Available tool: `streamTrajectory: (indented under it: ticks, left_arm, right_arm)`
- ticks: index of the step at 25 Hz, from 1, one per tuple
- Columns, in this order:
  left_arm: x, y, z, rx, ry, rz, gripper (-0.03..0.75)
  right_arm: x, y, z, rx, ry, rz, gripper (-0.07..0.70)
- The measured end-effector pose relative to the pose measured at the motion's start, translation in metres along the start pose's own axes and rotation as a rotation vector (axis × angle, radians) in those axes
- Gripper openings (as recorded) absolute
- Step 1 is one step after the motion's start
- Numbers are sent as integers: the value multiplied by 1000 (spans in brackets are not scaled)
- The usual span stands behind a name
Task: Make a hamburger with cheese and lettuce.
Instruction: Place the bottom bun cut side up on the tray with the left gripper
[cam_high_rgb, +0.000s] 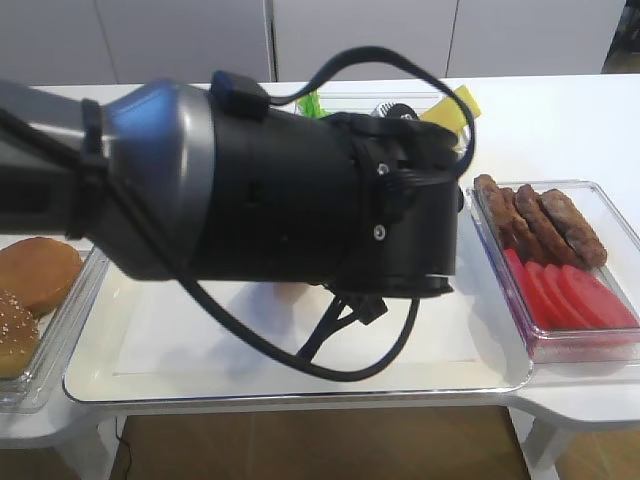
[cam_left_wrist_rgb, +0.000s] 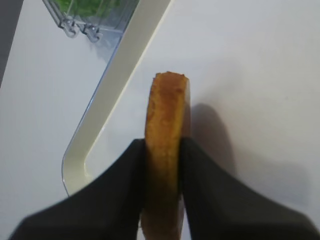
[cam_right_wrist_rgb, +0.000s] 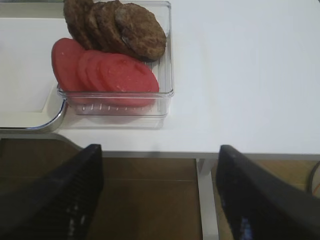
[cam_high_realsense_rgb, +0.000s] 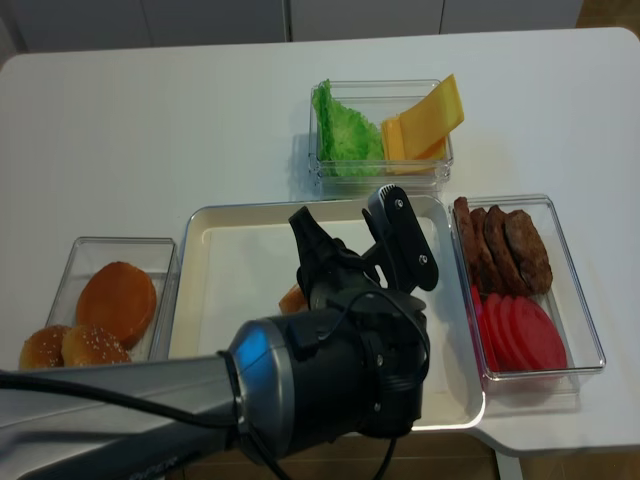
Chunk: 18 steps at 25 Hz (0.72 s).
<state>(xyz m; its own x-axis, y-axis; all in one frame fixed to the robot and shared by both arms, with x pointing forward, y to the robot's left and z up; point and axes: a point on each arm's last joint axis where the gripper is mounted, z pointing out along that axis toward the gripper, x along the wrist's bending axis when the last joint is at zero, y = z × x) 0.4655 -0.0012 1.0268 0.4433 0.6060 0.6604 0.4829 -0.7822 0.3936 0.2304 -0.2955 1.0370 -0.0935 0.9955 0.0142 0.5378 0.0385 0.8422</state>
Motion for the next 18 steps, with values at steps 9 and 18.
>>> streamTrajectory:
  ticks: [9, 18]
  left_arm:
    - [-1, 1, 0, -11, -12, -1, 199]
    - [-1, 1, 0, -14, -14, -1, 160]
  right_arm:
    - [0, 0, 0, 0, 0, 0, 549]
    - [0, 0, 0, 0, 0, 0, 549]
